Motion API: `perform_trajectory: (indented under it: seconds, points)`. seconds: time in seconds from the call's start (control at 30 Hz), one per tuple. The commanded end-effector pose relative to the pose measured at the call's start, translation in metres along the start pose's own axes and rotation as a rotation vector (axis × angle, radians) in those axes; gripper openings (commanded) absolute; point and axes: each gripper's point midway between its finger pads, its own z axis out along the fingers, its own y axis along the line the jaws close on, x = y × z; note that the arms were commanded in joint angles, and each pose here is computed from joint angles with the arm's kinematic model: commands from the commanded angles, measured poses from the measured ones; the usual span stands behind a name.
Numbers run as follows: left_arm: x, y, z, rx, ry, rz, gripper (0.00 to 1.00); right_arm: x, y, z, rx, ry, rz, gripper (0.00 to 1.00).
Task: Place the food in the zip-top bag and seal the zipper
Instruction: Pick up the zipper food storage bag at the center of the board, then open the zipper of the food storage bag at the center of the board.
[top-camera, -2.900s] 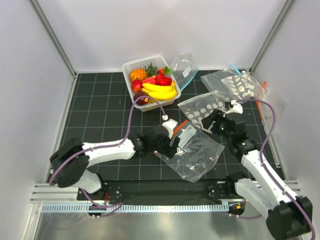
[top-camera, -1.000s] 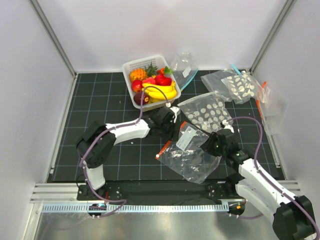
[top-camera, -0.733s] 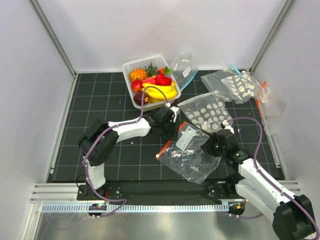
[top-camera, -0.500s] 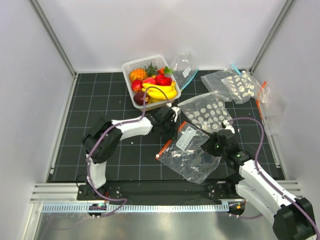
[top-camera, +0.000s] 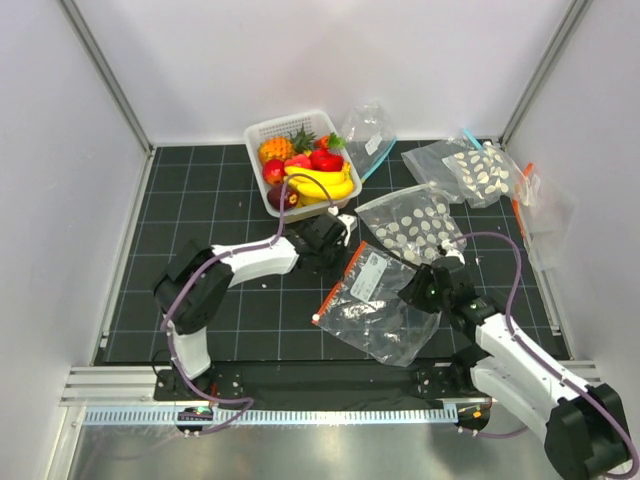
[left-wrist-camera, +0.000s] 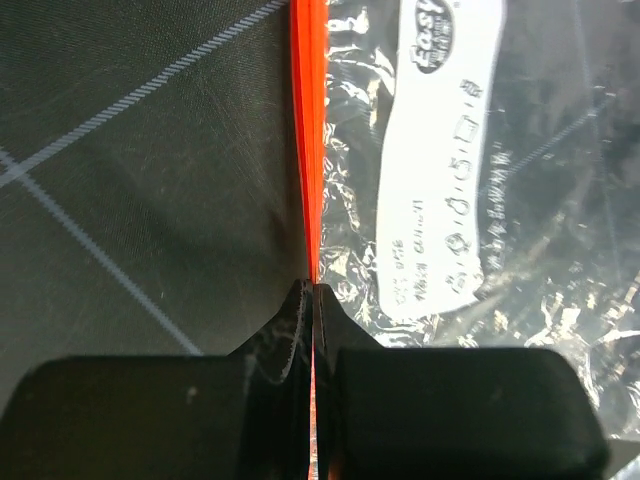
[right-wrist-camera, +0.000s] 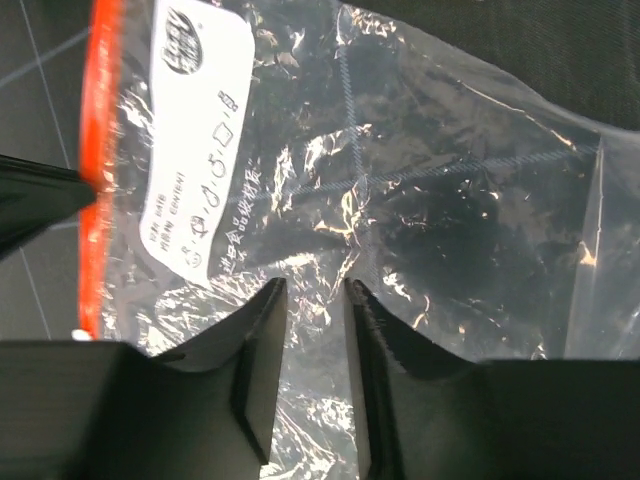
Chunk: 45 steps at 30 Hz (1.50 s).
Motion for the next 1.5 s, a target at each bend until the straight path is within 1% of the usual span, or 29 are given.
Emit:
perform_trajectory:
  seconds: [0.0, 0.03, 0.07, 0.17, 0.2, 0.23, 0.27, 0.37, 0.4, 0.47, 0.5, 0.6, 0.7, 0.9, 0.93, 1.17, 1.33, 1.47]
  points:
    - [-0.021, -0.014, -0.030, 0.018, -0.092, 0.025, 0.00, -0.018, 0.031, -0.004, -0.090, -0.010, -0.059, 0.39]
    - [-0.023, -0.019, -0.036, 0.024, -0.106, 0.034, 0.00, -0.020, 0.039, -0.004, -0.099, -0.002, -0.079, 0.41]
    - [-0.023, -0.020, -0.040, 0.020, -0.112, 0.038, 0.00, -0.022, 0.043, -0.005, -0.103, -0.003, -0.088, 0.47]
    - [-0.024, -0.027, -0.051, 0.029, -0.130, 0.052, 0.00, -0.028, 0.059, -0.005, -0.111, 0.003, -0.122, 0.54]
    - [-0.024, -0.028, -0.054, 0.031, -0.135, 0.054, 0.00, -0.024, 0.068, -0.006, -0.128, 0.012, -0.143, 0.58]
    - [-0.023, -0.029, -0.056, 0.027, -0.140, 0.058, 0.00, -0.031, 0.077, -0.008, -0.136, -0.008, -0.149, 0.60]
    - [-0.023, -0.031, -0.061, 0.026, -0.150, 0.062, 0.00, -0.029, 0.082, -0.006, -0.137, -0.001, -0.153, 0.63]
    - [-0.023, -0.034, -0.070, 0.012, -0.180, 0.077, 0.00, -0.037, 0.102, -0.011, -0.142, -0.050, -0.172, 0.68]
    - [-0.024, -0.033, -0.072, -0.008, -0.194, 0.079, 0.00, -0.034, 0.108, -0.011, -0.144, -0.049, -0.182, 0.68]
    - [-0.024, -0.035, -0.077, -0.029, -0.224, 0.094, 0.00, -0.041, 0.115, -0.013, -0.131, -0.086, -0.180, 0.69]
    - [-0.022, -0.039, -0.078, -0.029, -0.229, 0.103, 0.00, -0.036, 0.118, -0.009, -0.124, -0.075, -0.181, 0.68]
    - [-0.022, -0.041, -0.083, -0.040, -0.260, 0.105, 0.00, -0.038, 0.123, -0.006, -0.110, -0.096, -0.158, 0.65]
    - [-0.017, -0.049, -0.085, -0.028, -0.276, 0.115, 0.00, -0.038, 0.131, -0.004, -0.140, -0.127, -0.127, 0.62]
    - [-0.007, -0.054, -0.087, -0.025, -0.329, 0.121, 0.00, -0.036, 0.141, -0.001, -0.185, -0.133, -0.108, 0.61]
    - [-0.010, -0.059, -0.092, -0.012, -0.359, 0.120, 0.00, -0.033, 0.139, 0.000, -0.191, -0.131, -0.108, 0.60]
    - [-0.010, -0.062, -0.102, 0.008, -0.417, 0.117, 0.00, -0.024, 0.147, 0.001, -0.247, -0.113, -0.072, 0.57]
    - [-0.010, -0.066, -0.105, 0.018, -0.430, 0.130, 0.00, -0.017, 0.152, 0.002, -0.284, -0.098, -0.074, 0.57]
    - [-0.009, -0.067, -0.104, 0.017, -0.427, 0.135, 0.00, -0.019, 0.160, 0.000, -0.318, -0.112, -0.071, 0.57]
